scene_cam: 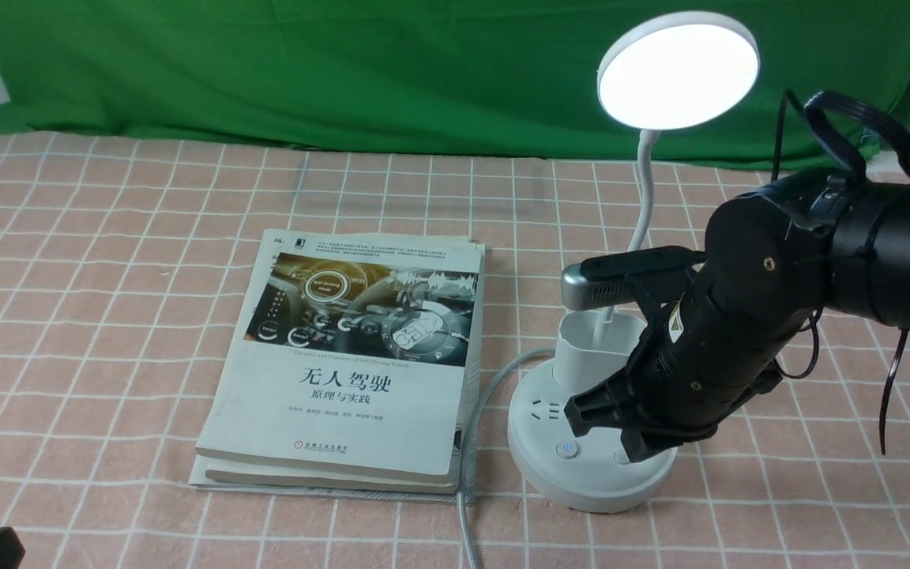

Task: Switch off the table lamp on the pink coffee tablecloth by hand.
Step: 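Press the power button on the lamp base to turn the lamp off with the right gripper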

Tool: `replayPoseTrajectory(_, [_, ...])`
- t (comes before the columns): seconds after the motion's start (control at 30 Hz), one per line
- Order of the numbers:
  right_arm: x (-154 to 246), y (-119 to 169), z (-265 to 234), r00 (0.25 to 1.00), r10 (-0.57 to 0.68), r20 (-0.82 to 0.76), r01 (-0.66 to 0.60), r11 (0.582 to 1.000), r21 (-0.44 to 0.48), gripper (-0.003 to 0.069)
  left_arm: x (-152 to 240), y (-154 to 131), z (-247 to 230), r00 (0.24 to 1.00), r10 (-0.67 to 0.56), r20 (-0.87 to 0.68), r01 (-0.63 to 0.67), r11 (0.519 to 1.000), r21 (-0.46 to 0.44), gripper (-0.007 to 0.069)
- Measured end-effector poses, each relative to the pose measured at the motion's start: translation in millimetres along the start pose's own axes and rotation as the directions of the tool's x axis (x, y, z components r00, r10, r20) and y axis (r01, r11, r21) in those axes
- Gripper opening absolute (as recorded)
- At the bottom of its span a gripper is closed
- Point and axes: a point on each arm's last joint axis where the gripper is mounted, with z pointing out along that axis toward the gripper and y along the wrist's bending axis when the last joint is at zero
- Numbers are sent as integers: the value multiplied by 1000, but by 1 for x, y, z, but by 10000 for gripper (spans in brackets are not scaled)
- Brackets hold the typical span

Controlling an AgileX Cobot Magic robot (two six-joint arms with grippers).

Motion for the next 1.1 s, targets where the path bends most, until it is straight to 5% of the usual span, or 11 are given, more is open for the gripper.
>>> replayPoseTrajectory(1.1, [-8,0,10,1000,-4,24,5,1000,-13,49,0,0,0,1000,0,0,0,1000,0,6])
